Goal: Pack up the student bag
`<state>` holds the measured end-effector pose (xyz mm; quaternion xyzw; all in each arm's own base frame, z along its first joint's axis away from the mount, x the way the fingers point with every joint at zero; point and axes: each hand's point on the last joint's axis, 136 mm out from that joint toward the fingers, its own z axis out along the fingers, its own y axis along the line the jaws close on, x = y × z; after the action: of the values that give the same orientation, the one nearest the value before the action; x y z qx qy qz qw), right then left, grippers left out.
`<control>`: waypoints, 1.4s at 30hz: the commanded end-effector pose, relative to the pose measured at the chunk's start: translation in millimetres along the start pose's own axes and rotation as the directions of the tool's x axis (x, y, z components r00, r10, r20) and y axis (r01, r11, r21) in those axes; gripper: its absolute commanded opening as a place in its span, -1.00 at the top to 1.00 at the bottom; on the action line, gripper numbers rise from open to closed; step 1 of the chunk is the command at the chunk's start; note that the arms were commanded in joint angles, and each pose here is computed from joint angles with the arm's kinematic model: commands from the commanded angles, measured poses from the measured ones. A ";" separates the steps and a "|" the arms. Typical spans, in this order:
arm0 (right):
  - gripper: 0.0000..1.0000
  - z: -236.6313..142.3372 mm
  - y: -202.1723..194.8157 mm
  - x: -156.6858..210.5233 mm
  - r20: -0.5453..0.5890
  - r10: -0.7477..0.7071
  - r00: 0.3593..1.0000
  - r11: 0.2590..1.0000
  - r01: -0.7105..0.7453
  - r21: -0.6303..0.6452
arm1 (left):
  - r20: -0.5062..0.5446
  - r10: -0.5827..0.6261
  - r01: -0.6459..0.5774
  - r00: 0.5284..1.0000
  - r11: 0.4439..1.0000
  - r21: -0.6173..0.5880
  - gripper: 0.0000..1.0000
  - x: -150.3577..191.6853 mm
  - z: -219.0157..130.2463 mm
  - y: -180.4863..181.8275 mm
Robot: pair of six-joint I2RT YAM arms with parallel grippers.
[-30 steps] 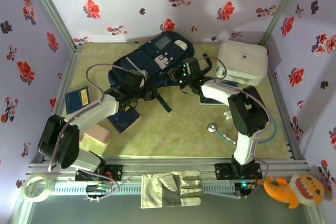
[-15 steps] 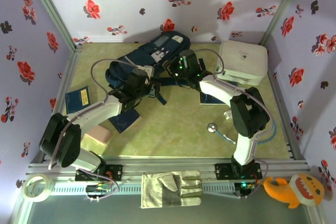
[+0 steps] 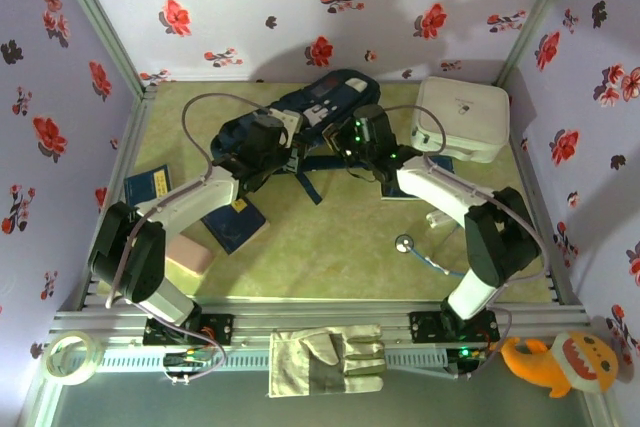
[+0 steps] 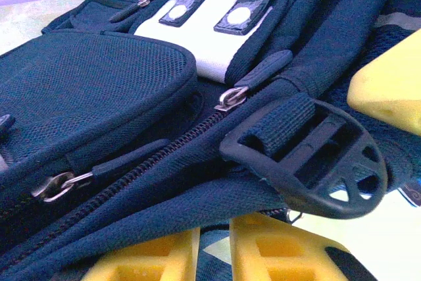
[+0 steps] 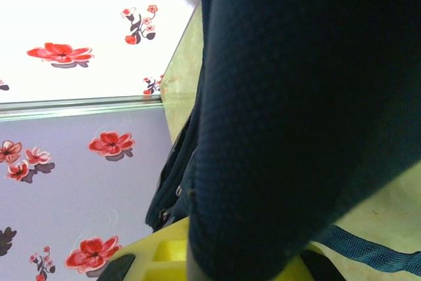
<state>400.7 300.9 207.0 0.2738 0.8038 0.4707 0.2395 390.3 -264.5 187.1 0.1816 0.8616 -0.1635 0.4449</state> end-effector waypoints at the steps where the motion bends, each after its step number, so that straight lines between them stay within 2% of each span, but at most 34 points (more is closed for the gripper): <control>1: 0.98 -23.6 18.3 -4.3 0.047 0.004 0.999 0.999 -0.002 -0.049 | 0.042 0.015 -0.011 0.999 0.997 -0.075 0.62 -17.1 3.1 29.7; 6: 0.99 -10.7 27.0 -0.7 0.010 0.030 0.999 0.996 -0.029 -0.083 | 0.005 -0.033 0.033 0.999 0.999 -0.017 0.60 -7.7 12.1 26.7; 16: 0.99 -2.4 61.6 -18.2 0.069 0.033 0.997 0.990 -0.023 -0.136 | 0.021 -0.095 0.092 0.995 0.987 0.130 0.32 9.7 -24.7 4.2; 21: 0.99 5.1 72.3 -21.3 0.070 0.045 0.997 0.987 -0.033 -0.159 | 0.039 -0.166 0.153 0.985 0.963 0.223 0.20 5.8 -39.5 -12.4; 27: 1.00 6.3 76.7 -21.5 0.065 0.056 0.996 0.984 -0.044 -0.171 | 0.056 -0.201 0.178 0.978 0.944 0.278 0.20 -3.1 -36.0 -32.1; 36: 1.00 -1.5 83.4 -21.2 0.061 0.075 0.995 0.979 -0.062 -0.195 | 0.001 -0.243 0.234 0.970 0.936 0.264 0.39 -11.0 3.1 -34.2; 42: 1.00 -3.8 84.3 -20.2 0.053 0.093 0.994 0.975 -0.080 -0.206 | 0.034 -0.255 0.237 0.966 0.935 0.264 0.35 -27.3 13.6 -34.5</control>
<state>427.3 311.6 227.0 0.3158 0.7797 0.4850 0.2391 386.3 -296.1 183.4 0.1273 0.8523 -0.3173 0.3958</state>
